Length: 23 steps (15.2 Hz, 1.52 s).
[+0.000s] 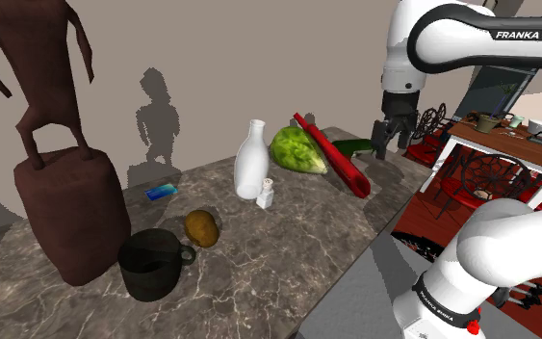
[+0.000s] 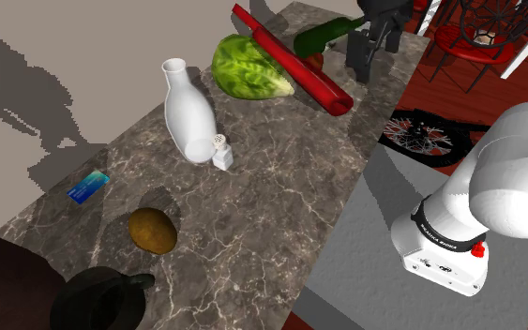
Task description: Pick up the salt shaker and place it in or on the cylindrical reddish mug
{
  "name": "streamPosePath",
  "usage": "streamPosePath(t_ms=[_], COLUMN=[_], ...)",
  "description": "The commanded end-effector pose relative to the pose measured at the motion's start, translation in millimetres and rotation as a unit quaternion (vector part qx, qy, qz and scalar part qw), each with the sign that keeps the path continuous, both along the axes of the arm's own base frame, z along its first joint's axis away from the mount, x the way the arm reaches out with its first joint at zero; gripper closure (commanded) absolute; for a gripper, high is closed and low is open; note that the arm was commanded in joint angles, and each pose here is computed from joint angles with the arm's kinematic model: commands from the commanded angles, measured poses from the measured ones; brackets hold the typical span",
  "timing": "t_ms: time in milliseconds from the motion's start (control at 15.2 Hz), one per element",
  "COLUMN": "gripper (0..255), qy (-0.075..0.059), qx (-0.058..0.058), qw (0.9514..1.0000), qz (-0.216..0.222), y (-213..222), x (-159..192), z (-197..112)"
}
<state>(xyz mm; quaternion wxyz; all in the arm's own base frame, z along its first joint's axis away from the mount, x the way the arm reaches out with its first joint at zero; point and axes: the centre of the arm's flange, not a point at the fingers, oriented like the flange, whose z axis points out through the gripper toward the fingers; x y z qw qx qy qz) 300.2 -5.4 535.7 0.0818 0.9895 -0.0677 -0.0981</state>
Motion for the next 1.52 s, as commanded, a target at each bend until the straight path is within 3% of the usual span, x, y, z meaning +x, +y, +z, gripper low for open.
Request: streamPosePath(t_ms=[0, 726, 1452], gripper=[0, 0, 0], qy=[0.000, -0.040, -0.079], qx=[0.000, 0.012, 0.023], qw=[1.0000, 0.9981, 0.9925], qz=[0.000, 0.045, 0.090], y=[0.0, 83.7, 176.1], x=[0.0, 83.9, 164.5], z=[0.0, -62.6, -116.6])
